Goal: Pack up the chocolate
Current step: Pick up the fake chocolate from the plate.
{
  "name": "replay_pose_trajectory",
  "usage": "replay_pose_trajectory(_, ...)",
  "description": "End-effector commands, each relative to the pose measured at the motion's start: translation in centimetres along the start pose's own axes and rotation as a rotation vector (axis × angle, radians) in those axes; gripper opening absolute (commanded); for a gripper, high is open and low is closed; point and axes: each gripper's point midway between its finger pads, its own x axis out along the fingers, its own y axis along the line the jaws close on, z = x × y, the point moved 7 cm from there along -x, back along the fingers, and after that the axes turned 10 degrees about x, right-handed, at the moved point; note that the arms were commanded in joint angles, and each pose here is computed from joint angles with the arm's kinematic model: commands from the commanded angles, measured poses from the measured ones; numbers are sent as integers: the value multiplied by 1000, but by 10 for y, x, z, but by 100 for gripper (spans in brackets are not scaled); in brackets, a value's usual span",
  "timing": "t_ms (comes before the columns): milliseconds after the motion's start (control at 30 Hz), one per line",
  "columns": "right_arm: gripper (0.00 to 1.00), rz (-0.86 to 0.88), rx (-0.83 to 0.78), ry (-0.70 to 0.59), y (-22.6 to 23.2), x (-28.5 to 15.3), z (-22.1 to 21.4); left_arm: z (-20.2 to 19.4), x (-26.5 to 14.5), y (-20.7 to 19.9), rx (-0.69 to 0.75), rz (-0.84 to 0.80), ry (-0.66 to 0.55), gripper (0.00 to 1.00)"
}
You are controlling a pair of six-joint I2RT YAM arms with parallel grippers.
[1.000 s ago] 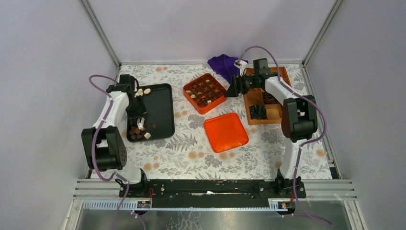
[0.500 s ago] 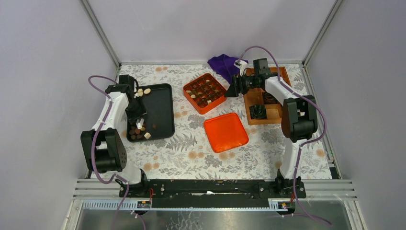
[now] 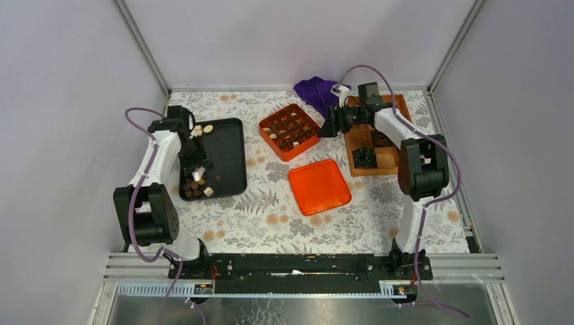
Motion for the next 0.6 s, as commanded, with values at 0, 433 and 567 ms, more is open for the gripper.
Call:
replay_pose_trajectory(0, 73, 31, -53, -48, 16, -12, 15, 9, -30, -14, 11, -129, -110, 2)
replay_pose_trajectory(433, 73, 31, -57, -51, 18, -13, 17, 1, -58, -103, 208, -515, -276, 0)
replay_pose_trajectory(567, 73, 29, -60, -53, 19, -14, 17, 0, -54, -134, 266, -522, -258, 0)
